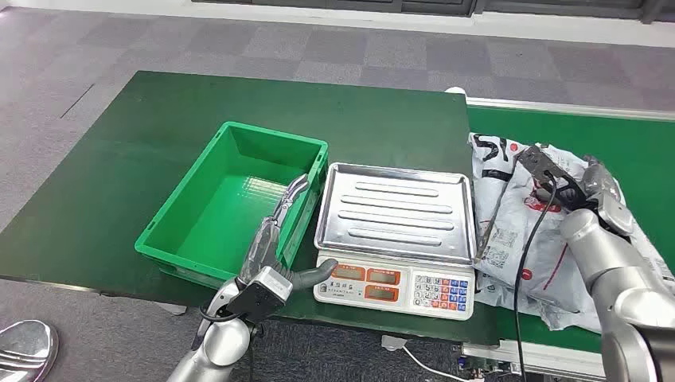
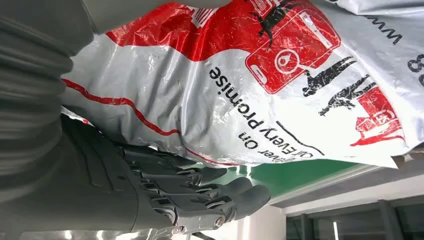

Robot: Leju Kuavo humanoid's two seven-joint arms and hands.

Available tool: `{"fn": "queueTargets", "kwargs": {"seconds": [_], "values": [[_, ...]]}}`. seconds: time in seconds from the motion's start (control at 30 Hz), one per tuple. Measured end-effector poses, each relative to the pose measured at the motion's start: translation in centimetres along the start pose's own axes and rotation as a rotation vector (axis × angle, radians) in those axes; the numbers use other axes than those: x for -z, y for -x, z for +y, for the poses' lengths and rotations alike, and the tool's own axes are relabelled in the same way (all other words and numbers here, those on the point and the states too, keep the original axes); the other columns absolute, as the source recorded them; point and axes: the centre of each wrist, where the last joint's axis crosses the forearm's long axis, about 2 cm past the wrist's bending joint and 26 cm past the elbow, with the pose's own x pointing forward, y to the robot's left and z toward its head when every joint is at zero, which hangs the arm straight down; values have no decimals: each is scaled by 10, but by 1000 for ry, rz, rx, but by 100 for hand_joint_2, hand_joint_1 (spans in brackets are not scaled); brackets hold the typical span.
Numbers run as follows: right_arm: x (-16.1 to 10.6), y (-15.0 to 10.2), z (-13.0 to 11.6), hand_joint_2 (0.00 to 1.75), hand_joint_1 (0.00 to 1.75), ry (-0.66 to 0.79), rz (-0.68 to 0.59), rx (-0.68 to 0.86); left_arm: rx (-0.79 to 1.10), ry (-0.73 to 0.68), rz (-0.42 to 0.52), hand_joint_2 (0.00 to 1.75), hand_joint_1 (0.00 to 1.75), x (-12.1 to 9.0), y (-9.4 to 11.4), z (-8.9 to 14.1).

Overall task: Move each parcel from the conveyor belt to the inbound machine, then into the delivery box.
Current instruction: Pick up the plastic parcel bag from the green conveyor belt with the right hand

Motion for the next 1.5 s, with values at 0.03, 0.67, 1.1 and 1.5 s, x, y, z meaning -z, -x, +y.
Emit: {"fn": "queueTargets", "kwargs": {"seconds": [0.03,0.67,1.1,1.5], "values": [[0,0,0,175,0,-1,1,0,0,0,0,175,0,0,0,0],[-4,11,9,175,175,36,5,-31,-1,-2,7,175,0,-3,-1,0],[-9,32,9,175,175,197,90,-264,-8,5,7,175,0,-3,-1,0],[-9,31,-9,175,175,345,-128,-250,-13,5,-5,175,0,2,1,0]]}}
